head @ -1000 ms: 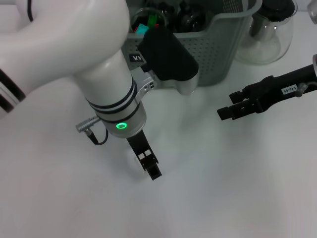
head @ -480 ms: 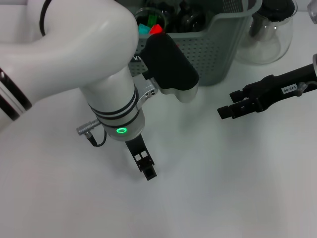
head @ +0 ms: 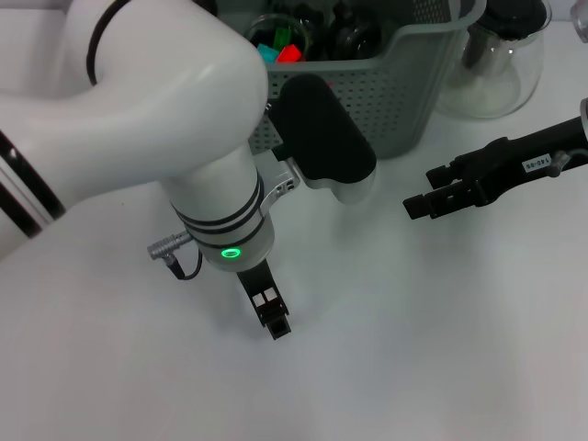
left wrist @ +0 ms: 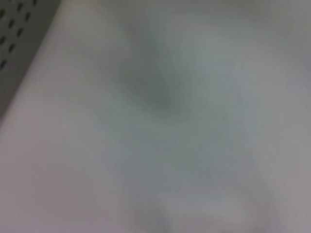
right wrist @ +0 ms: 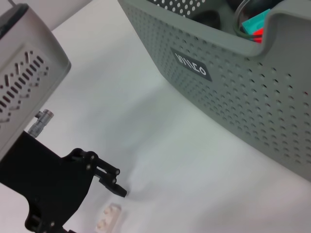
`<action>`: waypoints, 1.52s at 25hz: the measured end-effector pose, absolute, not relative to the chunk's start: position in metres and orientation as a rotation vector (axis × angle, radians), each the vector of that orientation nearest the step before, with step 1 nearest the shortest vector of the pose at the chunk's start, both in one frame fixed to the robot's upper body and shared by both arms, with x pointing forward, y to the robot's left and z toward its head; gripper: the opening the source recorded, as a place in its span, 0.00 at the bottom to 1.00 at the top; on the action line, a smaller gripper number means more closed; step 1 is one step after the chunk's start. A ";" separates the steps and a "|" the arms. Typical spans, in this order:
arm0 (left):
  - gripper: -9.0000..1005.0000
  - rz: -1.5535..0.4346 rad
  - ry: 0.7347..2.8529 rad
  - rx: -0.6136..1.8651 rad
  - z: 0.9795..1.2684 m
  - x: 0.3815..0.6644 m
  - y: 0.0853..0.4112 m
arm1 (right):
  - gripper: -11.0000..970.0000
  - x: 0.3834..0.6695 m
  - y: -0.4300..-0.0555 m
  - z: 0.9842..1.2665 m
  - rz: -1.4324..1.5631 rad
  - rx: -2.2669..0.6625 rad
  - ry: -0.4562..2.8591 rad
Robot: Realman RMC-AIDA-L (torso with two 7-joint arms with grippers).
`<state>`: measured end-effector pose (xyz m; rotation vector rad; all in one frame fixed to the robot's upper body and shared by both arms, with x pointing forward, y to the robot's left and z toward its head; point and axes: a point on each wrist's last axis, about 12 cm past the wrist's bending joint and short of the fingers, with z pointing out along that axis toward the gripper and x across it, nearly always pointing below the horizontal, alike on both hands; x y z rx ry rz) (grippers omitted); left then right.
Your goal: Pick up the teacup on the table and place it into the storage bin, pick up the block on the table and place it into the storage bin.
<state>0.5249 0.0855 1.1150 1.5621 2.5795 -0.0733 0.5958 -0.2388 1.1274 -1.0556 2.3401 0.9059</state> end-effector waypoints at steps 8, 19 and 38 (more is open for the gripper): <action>0.71 -0.063 2.572 1.578 1.114 0.523 0.084 | 0.84 0.596 -0.239 1.128 0.904 -1.052 2.338; 0.42 -0.052 2.524 1.457 1.151 0.528 0.092 | 0.84 0.597 -0.242 1.128 0.900 -1.045 2.341; 0.44 -0.082 2.134 0.841 1.288 0.641 0.149 | 0.84 0.603 -0.233 1.135 0.886 -1.073 2.310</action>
